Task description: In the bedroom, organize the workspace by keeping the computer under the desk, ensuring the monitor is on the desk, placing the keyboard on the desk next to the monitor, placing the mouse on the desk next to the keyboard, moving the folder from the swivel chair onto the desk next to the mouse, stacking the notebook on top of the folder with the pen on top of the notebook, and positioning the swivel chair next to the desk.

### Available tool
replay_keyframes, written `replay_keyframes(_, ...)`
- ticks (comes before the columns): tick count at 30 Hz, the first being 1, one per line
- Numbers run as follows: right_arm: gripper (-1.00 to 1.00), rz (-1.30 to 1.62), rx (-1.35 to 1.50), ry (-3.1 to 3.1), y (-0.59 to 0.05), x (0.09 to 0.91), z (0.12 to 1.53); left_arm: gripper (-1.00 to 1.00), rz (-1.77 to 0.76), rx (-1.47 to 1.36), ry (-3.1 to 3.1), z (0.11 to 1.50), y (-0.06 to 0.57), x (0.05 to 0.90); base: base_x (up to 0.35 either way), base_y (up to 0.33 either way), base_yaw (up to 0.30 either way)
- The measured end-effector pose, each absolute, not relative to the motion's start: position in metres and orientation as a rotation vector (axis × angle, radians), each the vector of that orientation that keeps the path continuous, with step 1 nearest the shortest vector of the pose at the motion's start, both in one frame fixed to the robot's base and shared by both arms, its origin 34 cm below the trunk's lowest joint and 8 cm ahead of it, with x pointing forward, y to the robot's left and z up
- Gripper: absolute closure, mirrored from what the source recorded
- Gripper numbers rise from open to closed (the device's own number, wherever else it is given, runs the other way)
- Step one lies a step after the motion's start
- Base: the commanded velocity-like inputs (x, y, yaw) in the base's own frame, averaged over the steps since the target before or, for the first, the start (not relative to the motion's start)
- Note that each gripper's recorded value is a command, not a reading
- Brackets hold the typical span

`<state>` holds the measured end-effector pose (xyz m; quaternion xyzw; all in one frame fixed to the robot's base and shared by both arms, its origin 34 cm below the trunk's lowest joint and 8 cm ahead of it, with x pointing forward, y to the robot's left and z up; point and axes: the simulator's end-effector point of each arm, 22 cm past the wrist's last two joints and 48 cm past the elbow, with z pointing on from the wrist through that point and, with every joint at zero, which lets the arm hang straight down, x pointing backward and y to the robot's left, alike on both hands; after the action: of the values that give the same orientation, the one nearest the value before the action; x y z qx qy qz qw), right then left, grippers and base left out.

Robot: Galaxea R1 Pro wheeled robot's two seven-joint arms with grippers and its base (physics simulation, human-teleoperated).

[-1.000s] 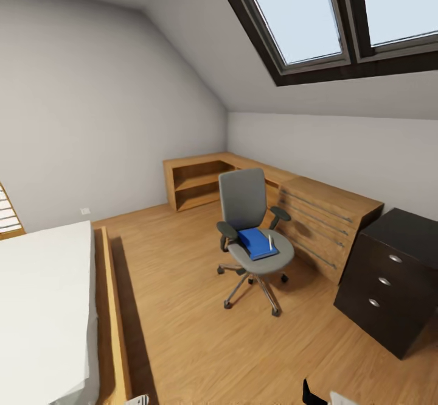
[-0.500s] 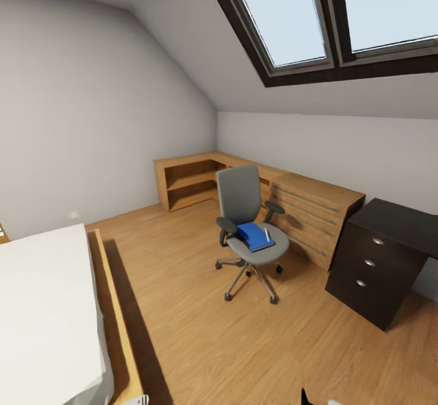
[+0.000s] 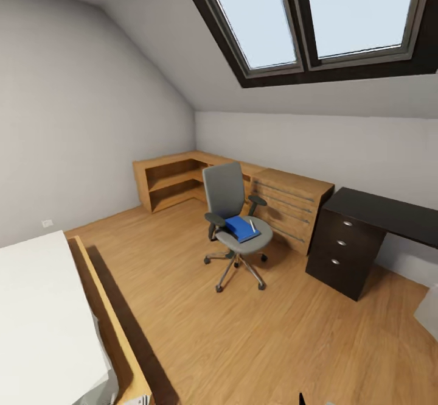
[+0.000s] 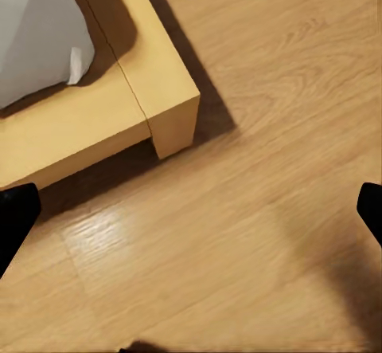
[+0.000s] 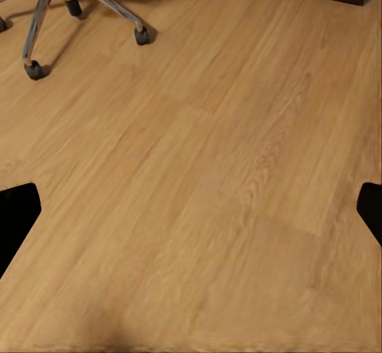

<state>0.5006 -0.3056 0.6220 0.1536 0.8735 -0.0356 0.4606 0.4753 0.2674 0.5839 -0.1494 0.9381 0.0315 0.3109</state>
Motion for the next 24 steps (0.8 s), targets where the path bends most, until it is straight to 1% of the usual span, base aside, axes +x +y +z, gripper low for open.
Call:
replay_keyframes(4,-1.00,-0.089,0.378,2.153,-0.306,0.500,0.621,-1.00,0.083,-0.394,2.479,0.583,0.267,0.475,-0.252,0.234,-0.212)
replay_keyframes(10,-1.00,-0.089,0.376,2.164,-0.304,0.497,0.618,-1.00,0.085,-0.395,2.486,0.581,0.267,0.472,-0.256,0.231,-0.148)
replay_keyframes(20,-1.00,-0.092,0.378,2.179,-0.305,0.493,0.612,-1.00,0.089,-0.396,2.501,0.576,0.268,0.468,-0.259,0.227,-0.088)
replay_keyframes(24,-1.00,-0.093,0.379,2.185,-0.304,0.491,0.610,-1.00,0.090,-0.396,2.507,0.574,0.268,0.466,-0.282,0.168,-0.069)
